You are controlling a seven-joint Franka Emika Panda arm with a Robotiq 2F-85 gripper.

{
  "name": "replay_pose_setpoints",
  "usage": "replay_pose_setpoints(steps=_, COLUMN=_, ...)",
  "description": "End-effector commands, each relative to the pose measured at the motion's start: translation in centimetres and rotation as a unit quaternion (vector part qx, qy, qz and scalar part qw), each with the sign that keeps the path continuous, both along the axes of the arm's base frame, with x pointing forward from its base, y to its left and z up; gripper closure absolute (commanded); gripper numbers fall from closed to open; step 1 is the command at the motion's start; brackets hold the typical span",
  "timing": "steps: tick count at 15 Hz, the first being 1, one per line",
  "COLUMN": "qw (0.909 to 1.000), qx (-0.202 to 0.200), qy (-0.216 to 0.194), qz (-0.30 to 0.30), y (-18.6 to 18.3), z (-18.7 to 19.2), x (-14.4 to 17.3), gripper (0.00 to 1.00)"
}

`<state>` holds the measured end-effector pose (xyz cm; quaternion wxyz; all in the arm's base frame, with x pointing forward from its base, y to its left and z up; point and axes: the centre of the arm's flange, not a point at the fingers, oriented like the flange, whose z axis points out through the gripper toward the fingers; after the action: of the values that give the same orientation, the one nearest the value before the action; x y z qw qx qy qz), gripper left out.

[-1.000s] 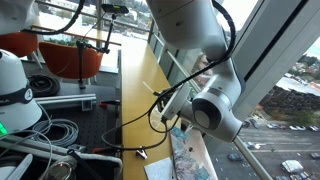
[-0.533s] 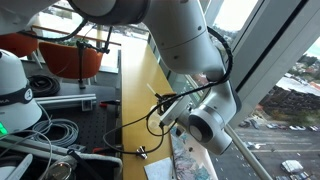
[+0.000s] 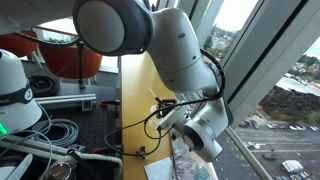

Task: Put the straw in the plastic cup

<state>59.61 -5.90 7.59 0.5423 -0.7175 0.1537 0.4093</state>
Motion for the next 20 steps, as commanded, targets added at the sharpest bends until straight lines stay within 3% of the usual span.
replay_pose_setpoints(steps=1, qw=0.9995, qx=0.015, qy=0.028, qz=-0.004, y=0.2, z=-1.1, x=1.2, gripper=1.0)
replay_pose_setpoints(steps=9, qw=0.9969, qx=-0.012, qy=0.077, qz=-0.01, y=0.4, z=-1.3, x=0.4, gripper=1.0)
replay_pose_setpoints(steps=20, qw=0.9963, qx=-0.025, qy=0.079, qz=-0.02, y=-1.7, z=-1.1, x=1.1, gripper=1.0)
